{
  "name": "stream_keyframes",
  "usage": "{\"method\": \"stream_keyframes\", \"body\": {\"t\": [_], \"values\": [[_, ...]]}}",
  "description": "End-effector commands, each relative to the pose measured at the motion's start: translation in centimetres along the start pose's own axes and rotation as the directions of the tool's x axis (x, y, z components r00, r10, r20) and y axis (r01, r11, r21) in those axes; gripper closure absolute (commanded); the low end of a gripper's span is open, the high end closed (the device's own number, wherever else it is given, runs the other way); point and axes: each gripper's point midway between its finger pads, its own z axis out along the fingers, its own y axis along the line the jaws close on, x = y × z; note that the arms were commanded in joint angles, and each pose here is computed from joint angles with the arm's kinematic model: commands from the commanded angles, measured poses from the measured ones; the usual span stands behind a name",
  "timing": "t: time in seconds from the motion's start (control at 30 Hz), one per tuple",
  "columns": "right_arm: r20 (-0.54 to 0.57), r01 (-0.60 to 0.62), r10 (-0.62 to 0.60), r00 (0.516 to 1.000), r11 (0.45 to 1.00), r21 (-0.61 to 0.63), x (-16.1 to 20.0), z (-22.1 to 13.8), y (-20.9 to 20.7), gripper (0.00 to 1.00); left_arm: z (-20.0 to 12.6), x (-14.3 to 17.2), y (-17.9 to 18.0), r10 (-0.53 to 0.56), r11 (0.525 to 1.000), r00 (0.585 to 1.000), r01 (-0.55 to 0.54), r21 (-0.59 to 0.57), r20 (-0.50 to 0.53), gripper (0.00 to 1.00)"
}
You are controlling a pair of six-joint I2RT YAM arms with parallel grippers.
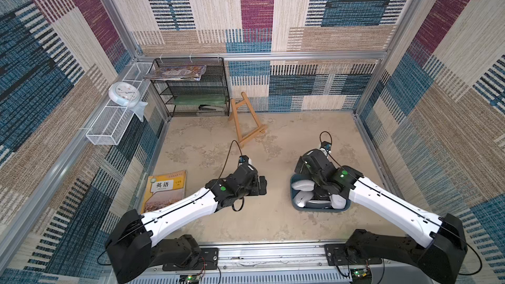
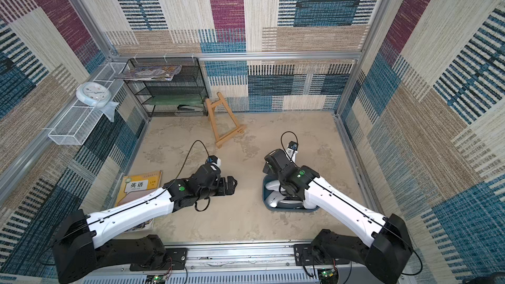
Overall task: Take out the mouse from the storage box
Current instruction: Move the storage box to the center of the board.
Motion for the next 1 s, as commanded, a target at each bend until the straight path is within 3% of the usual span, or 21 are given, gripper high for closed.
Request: {"method": "stream_keyframes", "body": {"t": [0.0, 0.13, 0.33, 0.73, 0.97], "values": [[0.115, 0.042, -0.055, 0.992, 0.993, 0.114, -1.9, -1.3, -3.2, 0.01, 1.5, 0.3, -2.6, 0.061, 0.998, 0.998, -0.061, 0.010, -0.023, 0.01], [0.168, 0.017, -0.036, 0.985, 0.993, 0.115, -2.6, -2.6, -4.7, 0.01, 3.6, 1.2, -6.2, 0.120, 0.992, 0.990, -0.117, 0.041, -0.079, 0.01], [0.233, -0.033, -0.001, 0.972, 0.990, 0.141, -2.4, -3.5, -7.4, 0.01, 5.8, 1.6, -8.6, 0.297, 0.951, 0.944, -0.306, -0.048, -0.140, 0.01], [0.279, -0.063, 0.031, 0.960, 0.992, 0.107, -2.1, -4.3, -8.9, 0.01, 9.5, 2.6, -7.8, 0.357, 0.902, 0.897, -0.404, -0.153, -0.262, 0.01], [0.276, -0.056, 0.025, 0.961, 0.993, 0.106, -2.1, -4.1, -8.7, 0.01, 9.7, 2.1, -6.0, 0.330, 0.900, 0.911, -0.383, -0.209, -0.249, 0.01]]}}
